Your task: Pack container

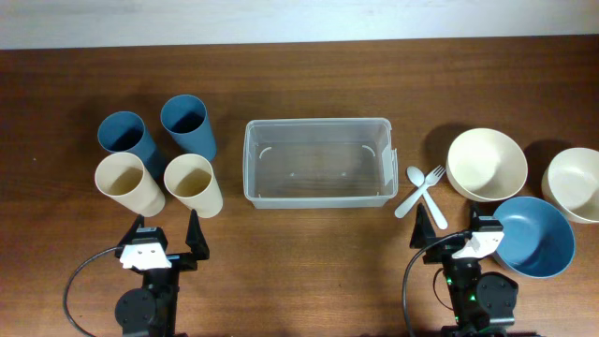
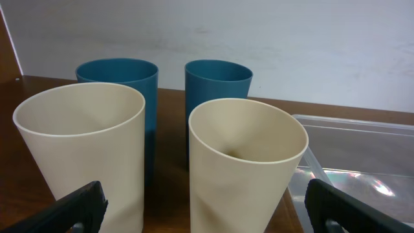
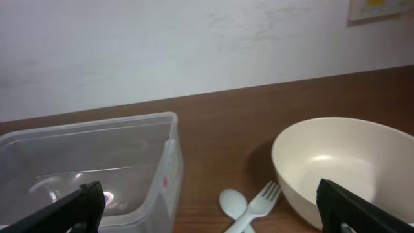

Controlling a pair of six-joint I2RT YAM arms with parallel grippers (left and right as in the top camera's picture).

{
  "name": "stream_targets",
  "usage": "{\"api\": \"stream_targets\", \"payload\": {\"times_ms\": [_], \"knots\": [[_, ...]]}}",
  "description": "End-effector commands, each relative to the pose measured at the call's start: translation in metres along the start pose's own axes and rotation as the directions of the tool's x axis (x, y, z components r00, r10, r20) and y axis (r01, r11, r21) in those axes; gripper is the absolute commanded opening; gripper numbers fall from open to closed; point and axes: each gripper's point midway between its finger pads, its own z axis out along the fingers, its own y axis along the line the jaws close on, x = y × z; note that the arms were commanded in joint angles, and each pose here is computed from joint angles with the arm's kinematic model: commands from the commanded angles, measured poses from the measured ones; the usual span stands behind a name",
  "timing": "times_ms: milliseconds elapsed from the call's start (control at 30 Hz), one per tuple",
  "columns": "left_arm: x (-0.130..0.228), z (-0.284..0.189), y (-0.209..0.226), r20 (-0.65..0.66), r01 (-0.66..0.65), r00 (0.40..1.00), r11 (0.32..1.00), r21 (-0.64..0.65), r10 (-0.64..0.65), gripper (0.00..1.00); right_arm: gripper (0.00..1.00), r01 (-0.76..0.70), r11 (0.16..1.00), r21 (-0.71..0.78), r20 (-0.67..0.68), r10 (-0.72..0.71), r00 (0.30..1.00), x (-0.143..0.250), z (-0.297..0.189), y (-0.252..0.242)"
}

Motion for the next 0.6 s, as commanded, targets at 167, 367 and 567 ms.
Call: {"api": "stream_targets", "payload": {"times_ms": [167, 367, 567], "knots": [[0.0, 0.0, -0.002, 0.0, -0.016, 1.0, 1.0, 0.01, 0.016, 1.0, 0.99, -0.008, 0.988, -0.153, 0.018, 0.011, 1.0, -0.017, -0.006, 0.028], [0.0, 0.0, -0.002, 0.0, -0.016, 1.0, 1.0, 0.01, 0.016, 1.0, 0.99, 0.019, 0.988, -0.154, -0.005, -0.02, 1.0, -0.027, -0.013, 0.031], [0.0, 0.0, -0.002, 0.0, -0.016, 1.0, 1.0, 0.01, 0.016, 1.0, 0.99, 0.047, 0.988, -0.144, -0.055, -0.055, 0.997, -0.031, -0.017, 0.032]]}}
